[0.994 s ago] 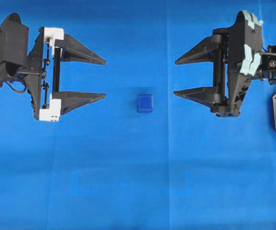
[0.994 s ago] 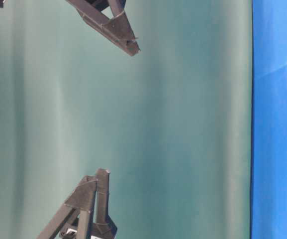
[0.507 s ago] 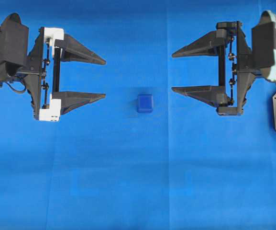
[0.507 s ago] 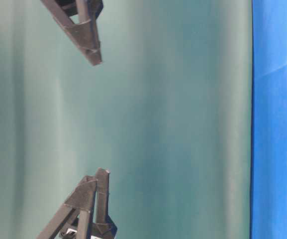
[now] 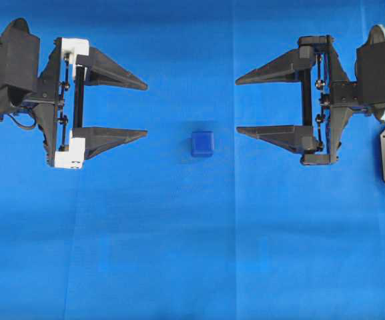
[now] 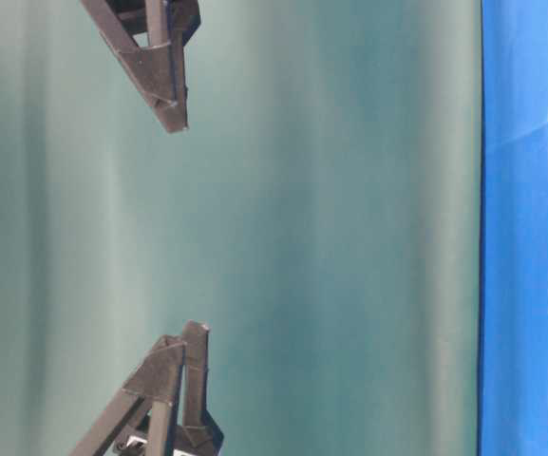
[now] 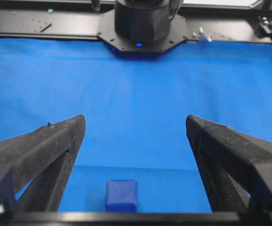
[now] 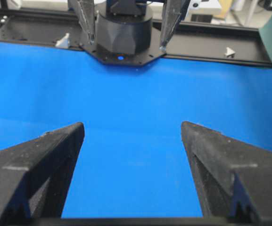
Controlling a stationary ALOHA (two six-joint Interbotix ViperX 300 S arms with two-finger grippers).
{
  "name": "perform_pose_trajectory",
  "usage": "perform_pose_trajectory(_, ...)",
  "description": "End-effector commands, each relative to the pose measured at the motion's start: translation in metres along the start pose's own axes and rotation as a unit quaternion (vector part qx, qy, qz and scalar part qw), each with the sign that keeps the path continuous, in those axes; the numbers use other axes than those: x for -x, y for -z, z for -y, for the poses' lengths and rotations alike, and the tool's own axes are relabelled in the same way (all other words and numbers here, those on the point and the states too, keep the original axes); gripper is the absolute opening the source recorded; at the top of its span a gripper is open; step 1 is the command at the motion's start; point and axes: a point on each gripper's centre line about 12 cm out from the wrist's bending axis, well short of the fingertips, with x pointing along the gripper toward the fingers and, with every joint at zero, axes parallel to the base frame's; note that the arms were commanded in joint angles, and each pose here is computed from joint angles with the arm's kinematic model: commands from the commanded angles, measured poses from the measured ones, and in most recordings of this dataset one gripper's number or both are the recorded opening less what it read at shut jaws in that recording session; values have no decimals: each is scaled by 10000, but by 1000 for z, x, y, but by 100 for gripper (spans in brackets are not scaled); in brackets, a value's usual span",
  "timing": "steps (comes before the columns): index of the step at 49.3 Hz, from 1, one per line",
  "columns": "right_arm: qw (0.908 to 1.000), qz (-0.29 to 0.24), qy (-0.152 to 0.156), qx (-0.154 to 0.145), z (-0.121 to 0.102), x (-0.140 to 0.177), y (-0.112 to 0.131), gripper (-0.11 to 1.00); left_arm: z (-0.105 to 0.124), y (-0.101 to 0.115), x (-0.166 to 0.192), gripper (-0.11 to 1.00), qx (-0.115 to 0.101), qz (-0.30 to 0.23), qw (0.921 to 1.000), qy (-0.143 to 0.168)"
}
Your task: Handover the blue block to the right arm after grasping it with the left arm, then place it in the designated position.
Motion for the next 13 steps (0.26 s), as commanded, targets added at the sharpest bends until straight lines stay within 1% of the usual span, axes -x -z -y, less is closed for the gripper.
perform_pose_trajectory(1, 9999, 119, -31, 11, -1, -1, -6, 75, 0, -14, 2, 92, -7, 222, 9998, -2)
perform_pose_trajectory(13, 9999, 112, -26, 4, -1, 0, -6, 75, 0, -14, 2, 92, 1, 222, 9998, -1)
